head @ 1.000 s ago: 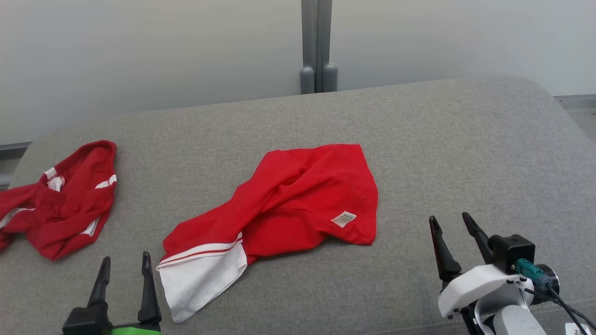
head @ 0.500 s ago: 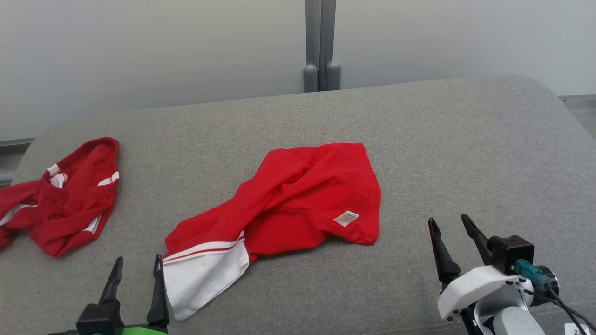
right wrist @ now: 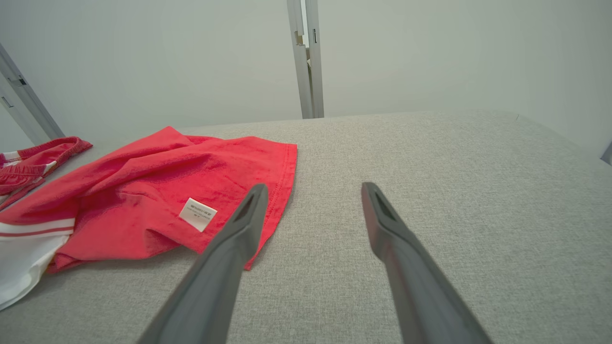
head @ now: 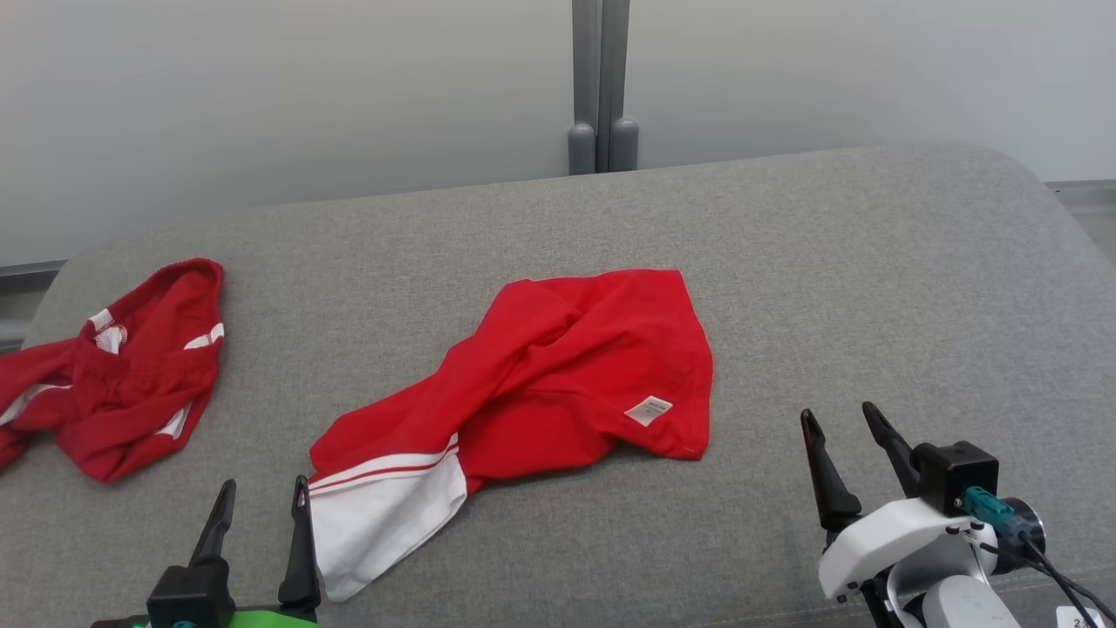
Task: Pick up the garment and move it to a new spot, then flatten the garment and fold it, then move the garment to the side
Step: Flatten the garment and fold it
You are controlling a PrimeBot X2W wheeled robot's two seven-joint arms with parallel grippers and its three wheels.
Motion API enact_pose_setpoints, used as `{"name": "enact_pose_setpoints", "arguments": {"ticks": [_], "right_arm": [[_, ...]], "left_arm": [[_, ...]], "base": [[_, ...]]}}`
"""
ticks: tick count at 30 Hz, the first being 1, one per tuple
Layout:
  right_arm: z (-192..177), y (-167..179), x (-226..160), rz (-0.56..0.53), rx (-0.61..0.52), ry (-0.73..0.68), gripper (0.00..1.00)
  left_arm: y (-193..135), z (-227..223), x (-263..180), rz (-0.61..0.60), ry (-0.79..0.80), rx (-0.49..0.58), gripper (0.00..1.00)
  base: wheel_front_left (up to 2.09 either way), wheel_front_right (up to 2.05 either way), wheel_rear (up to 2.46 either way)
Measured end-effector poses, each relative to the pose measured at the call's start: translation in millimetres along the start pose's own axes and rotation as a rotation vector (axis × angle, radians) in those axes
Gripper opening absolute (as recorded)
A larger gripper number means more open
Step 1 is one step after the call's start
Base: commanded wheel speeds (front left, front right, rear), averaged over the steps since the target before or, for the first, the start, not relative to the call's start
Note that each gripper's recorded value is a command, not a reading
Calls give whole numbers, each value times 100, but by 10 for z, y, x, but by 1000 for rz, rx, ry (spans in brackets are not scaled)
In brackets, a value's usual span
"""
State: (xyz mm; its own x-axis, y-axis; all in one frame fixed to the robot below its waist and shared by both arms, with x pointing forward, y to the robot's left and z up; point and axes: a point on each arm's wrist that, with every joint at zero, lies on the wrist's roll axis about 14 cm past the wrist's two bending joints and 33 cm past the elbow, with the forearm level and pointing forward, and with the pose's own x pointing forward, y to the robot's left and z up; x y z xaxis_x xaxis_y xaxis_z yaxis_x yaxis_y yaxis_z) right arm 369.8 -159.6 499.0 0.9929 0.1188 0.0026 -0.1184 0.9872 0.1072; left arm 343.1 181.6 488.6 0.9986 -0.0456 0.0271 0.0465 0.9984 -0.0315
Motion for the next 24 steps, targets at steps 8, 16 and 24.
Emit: {"name": "enact_pose_setpoints", "arguments": {"ticks": [8,16,24], "right_arm": [[9,1,-8,0,1,-3,100],[11,2,-9,0,1,-3,100],[-11,14,1,3,9,3,100]], "left_arm": [[3,16,-2,1,-5,1,100],[21,15,-5,5,-4,3,100],[35,3,-19,11,-1,-6,100]], "base": [[0,0,0],[0,0,0],[0,0,0]]}}
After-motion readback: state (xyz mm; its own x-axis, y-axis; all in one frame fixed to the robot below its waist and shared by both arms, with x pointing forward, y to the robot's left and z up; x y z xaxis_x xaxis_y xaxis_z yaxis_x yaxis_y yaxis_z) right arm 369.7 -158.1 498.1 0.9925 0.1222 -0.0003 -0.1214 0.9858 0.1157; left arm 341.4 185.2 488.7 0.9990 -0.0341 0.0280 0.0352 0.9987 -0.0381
